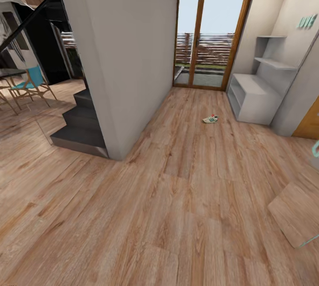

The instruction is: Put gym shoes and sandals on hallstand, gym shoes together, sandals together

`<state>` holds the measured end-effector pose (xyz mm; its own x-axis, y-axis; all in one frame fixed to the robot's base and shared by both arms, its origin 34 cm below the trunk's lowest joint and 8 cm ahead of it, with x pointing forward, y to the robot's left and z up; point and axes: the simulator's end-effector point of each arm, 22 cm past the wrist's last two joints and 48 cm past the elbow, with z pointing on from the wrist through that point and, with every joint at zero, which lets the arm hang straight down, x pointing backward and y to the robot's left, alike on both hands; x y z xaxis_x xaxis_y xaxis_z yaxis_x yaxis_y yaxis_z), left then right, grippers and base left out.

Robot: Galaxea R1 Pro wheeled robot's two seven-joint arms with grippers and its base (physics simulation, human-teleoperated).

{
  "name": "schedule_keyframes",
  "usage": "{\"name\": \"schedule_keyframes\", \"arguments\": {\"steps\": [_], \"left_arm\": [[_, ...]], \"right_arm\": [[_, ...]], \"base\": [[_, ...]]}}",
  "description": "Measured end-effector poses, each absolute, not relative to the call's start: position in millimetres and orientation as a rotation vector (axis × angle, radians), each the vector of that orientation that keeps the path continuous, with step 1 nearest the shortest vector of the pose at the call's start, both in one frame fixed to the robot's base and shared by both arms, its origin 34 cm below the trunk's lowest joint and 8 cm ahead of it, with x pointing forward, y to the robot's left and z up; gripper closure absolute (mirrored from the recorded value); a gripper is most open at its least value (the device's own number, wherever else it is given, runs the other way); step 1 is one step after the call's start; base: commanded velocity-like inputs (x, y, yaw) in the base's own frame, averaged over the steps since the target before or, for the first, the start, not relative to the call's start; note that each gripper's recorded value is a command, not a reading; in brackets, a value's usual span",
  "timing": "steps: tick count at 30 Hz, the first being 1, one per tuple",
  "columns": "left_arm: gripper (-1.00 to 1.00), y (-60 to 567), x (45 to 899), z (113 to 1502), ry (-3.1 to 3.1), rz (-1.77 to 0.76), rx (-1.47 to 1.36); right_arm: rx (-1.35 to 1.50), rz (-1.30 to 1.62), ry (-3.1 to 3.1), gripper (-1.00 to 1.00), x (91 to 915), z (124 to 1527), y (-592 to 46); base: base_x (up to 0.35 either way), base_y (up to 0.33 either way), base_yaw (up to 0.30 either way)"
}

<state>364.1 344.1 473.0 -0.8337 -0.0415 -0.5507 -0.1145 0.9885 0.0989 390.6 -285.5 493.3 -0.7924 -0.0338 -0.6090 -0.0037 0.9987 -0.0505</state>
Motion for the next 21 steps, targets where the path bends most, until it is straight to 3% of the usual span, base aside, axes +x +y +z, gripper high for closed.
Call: {"name": "schedule_keyframes", "arguments": {"steps": [6,21], "left_arm": [[-1.0,344,364,473,2.554,0.173,-0.111],[-1.0,355,365,475,2.538,0.203,-0.177]], "right_arm": [[-0.026,-0.062,2.486,-1.0,390,493,-286],[-0.024,-0.064,2.484,-1.0,391,493,-286]], "base": [[0.241,0.23,0.278],[0.018,0.024,0.279]]}}
